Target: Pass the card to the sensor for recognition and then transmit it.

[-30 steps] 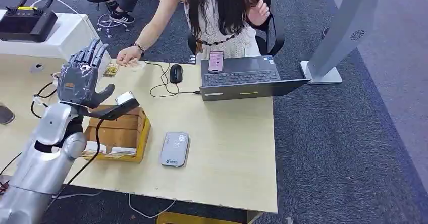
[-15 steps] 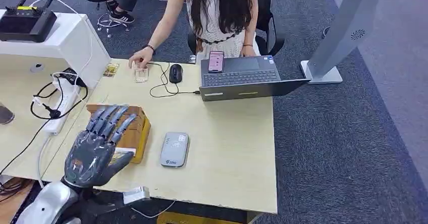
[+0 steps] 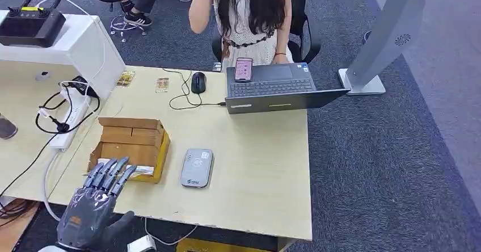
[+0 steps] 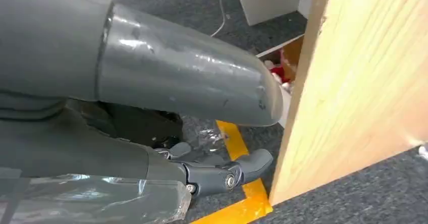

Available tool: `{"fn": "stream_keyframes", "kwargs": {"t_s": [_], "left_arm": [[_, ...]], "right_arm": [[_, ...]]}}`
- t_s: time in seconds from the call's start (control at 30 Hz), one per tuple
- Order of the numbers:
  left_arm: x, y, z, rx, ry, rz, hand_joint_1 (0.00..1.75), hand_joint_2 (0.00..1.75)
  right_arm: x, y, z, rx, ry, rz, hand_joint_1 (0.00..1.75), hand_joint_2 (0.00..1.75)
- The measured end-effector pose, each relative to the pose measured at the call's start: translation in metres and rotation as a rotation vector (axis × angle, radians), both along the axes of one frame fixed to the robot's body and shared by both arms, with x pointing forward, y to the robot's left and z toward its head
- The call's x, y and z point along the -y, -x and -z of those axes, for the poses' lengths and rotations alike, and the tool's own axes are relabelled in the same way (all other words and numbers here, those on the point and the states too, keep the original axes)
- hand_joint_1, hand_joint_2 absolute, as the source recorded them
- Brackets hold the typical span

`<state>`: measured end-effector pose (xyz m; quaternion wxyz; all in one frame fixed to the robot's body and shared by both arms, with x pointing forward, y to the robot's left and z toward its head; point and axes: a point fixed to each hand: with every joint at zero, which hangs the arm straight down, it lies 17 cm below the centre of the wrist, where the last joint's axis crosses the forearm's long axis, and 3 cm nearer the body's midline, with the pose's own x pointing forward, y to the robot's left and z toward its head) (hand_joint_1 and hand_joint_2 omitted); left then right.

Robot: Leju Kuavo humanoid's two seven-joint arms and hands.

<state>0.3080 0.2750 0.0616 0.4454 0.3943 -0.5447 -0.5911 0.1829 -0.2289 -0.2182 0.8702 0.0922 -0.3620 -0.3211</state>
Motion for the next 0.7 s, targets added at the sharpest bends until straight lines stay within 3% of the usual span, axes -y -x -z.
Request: {"fn": "stream_keyframes", "kwargs": {"t_s": [0.33, 0.7], "left_arm": [[-0.039, -0.029, 0.019, 0.013, -0.01, -0.124, 0.0, 1.75], [-0.032, -0.056, 0.027, 0.009, 0.003, -0.135, 0.0, 1.75]], "right_arm": [[-0.003, -0.004, 0.0, -0.008, 0.002, -0.032, 0.0, 0.0], [-0.007, -0.008, 0.002, -0.024, -0.004, -0.059, 0.0, 0.0]]}}
